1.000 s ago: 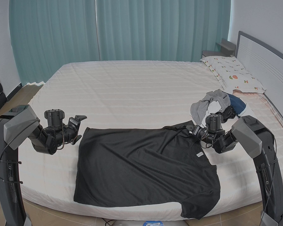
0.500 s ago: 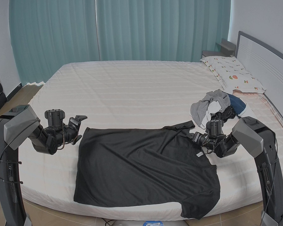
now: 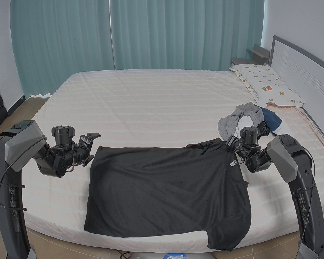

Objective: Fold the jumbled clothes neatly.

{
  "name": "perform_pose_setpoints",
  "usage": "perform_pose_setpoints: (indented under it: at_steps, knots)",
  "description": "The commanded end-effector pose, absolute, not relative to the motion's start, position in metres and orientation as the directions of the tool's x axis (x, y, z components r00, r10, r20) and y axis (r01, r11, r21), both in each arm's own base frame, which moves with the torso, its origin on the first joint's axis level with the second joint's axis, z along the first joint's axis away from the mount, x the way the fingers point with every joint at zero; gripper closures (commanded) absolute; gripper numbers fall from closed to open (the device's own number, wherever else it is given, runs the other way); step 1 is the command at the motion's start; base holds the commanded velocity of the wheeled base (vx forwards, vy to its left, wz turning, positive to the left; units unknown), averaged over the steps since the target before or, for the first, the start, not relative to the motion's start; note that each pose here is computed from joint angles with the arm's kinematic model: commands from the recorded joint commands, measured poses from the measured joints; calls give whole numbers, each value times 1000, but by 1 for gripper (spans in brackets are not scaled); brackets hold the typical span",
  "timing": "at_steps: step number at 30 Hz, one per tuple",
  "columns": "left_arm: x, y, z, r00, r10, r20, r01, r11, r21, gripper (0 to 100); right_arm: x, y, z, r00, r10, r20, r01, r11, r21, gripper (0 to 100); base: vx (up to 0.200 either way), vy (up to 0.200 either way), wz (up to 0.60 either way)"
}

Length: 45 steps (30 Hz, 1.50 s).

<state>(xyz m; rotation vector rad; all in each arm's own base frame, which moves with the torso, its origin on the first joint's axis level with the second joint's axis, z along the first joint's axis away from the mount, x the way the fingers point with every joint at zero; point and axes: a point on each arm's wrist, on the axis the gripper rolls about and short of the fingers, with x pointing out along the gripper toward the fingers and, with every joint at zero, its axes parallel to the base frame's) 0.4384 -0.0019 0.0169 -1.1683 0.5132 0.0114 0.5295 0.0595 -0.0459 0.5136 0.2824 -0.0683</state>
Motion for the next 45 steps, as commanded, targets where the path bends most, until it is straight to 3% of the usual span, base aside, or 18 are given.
perform_pose_setpoints:
  at_steps: [1,22,23,28,35,45]
  knots:
    - [439,-2,16,884,-253,-393,-271,406,-873,0,535,51,-57,961,-19,-275,154,866,476,100,0,0,0]
    - [439,-2,15,884,-253,-393,-271,406,-873,0,542,38,-66,958,-93,-270,214,861,462,100,0,0,0]
    - [439,-2,15,884,-253,-393,-271,406,-873,0,541,38,-66,958,-92,-273,214,861,461,0,0,0,0]
    - [438,-3,15,883,-254,-394,-272,407,-872,0,524,41,-55,944,-63,-325,213,868,449,0,0,0,0]
    - [436,-2,17,883,-253,-395,-274,406,-872,0,472,48,-10,926,93,-366,106,867,488,0,0,0,0]
    - [414,-13,28,874,-274,-402,-271,413,-870,0,367,30,13,862,151,-484,154,832,533,0,0,0,0]
